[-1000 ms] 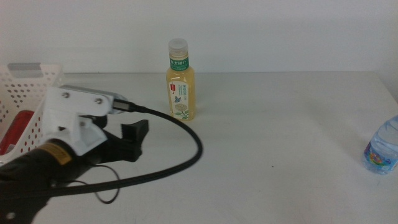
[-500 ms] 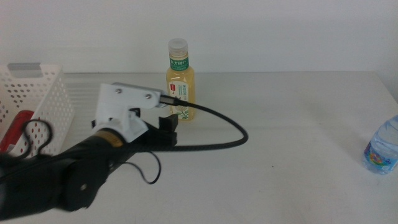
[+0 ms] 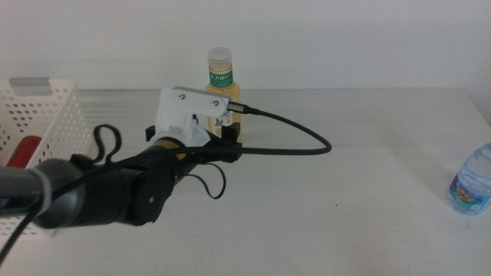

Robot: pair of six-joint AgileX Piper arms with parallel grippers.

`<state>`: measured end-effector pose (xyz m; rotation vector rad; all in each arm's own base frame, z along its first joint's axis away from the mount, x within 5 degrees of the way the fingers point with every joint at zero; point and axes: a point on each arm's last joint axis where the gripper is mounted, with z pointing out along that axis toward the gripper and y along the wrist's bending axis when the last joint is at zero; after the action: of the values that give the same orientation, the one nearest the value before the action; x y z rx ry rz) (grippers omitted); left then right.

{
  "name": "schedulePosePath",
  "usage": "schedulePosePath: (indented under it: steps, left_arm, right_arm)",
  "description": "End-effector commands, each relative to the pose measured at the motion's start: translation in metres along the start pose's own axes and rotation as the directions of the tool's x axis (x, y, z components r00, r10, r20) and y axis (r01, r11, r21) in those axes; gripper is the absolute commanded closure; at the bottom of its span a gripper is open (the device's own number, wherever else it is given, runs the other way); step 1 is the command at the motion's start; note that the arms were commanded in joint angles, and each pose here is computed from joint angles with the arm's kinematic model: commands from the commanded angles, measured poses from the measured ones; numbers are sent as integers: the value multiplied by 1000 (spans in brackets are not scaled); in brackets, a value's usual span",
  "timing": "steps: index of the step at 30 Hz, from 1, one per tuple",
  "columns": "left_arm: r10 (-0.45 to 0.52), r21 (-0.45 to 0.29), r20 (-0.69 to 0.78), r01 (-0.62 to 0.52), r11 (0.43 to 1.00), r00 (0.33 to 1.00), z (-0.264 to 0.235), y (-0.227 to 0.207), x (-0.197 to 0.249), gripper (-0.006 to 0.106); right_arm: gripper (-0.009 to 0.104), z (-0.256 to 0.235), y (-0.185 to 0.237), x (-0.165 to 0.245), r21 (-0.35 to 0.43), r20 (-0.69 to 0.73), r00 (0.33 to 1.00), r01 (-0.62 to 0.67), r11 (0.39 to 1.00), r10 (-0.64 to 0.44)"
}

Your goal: Use arms to grab the bottles and put them into the dustbin to the left of the table.

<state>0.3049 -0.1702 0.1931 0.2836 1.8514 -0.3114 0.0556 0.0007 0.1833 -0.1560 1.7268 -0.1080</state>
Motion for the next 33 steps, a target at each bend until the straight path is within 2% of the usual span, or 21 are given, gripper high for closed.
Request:
schedulePosePath:
  steps: [1,22,33]
  left_arm:
    - [-2,8,149,1,1000,989,2,-4,-28,10]
    - [-1,-42,272,13,999,962,34,-2,-17,10]
    - [-8,-51,286,24,998,958,52,2,-21,10]
  right_arm:
    - [18,-3,-2,-10,23,106,994,13,1000,-15]
    - [18,-3,-2,-10,23,106,994,13,1000,-15]
    - [18,-3,-2,-10,23,106,994,13,1000,-15]
